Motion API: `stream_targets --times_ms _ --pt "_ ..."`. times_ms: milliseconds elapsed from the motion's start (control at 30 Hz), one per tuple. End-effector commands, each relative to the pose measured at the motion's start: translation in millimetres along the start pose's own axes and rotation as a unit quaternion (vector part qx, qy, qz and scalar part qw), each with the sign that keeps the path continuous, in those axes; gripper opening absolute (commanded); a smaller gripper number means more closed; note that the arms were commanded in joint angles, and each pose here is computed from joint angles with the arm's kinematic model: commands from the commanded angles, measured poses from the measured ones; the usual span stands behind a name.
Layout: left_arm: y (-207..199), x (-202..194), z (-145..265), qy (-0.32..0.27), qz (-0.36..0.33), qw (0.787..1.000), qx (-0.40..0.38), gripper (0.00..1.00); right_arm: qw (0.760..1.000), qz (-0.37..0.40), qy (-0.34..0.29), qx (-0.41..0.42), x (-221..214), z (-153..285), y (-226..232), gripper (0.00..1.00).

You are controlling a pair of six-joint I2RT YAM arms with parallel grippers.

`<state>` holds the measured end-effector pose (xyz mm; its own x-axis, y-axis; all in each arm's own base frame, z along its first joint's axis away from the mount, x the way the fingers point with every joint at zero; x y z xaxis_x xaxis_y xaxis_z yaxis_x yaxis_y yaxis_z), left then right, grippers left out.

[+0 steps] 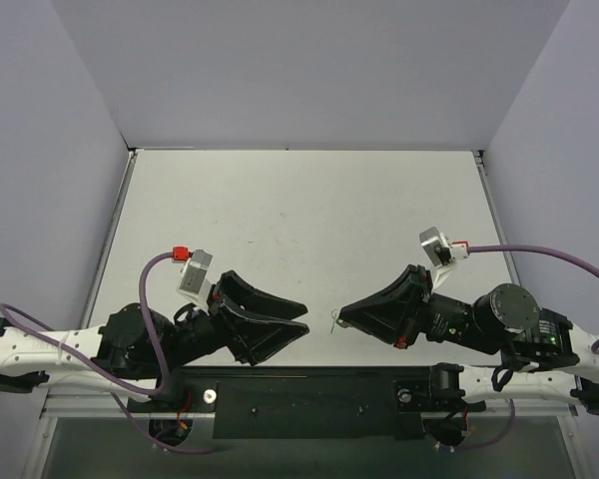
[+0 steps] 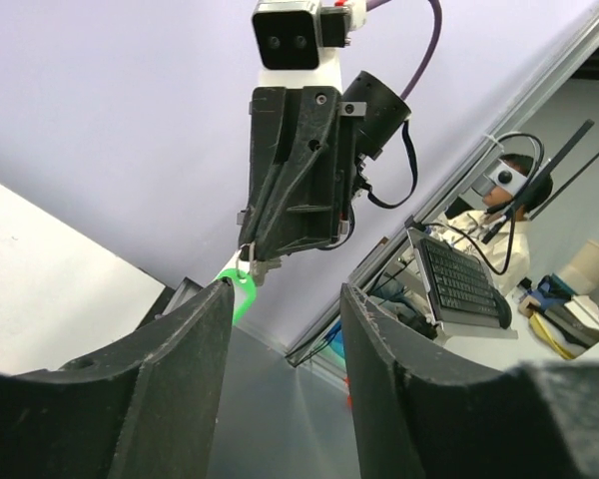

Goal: Remove the keys from the keyring

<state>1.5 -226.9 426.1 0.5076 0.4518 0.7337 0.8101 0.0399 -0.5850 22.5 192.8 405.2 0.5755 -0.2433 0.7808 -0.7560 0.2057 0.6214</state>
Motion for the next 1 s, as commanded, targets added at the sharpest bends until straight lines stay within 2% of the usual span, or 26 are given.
stream_targets --times_ms 0,267,567,967 --pt "-11 19 -9 -0.081 0.036 0.996 -0.025 0.54 0.997 -0.010 -0.068 0.035 20 0 12 0.00" --pt "-13 15 -28 -0.080 0.022 0.996 -0.013 0.45 0.994 -0.014 -0.088 0.060 26 5 17 0.00" --pt "-10 12 -30 -0.091 0.029 0.995 -0.007 0.33 0.993 -0.016 -0.095 0.069 28 6 19 0.00" --pt "-11 11 -35 -0.091 0.025 0.995 -0.006 0.32 0.993 -0.017 -0.090 0.072 26 1 20 0.00"
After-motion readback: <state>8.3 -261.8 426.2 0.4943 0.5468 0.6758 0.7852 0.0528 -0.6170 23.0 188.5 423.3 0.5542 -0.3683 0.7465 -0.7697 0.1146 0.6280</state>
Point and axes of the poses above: each gripper's point midway between its finger pads, its own z axis back along the fingers, its own y axis along the line the jaws close on, x = y × z, the point moved 7 cm from there along z, back along the fingers, and after that the axes turned 3 degrees about -z, right-handed, at the moved point
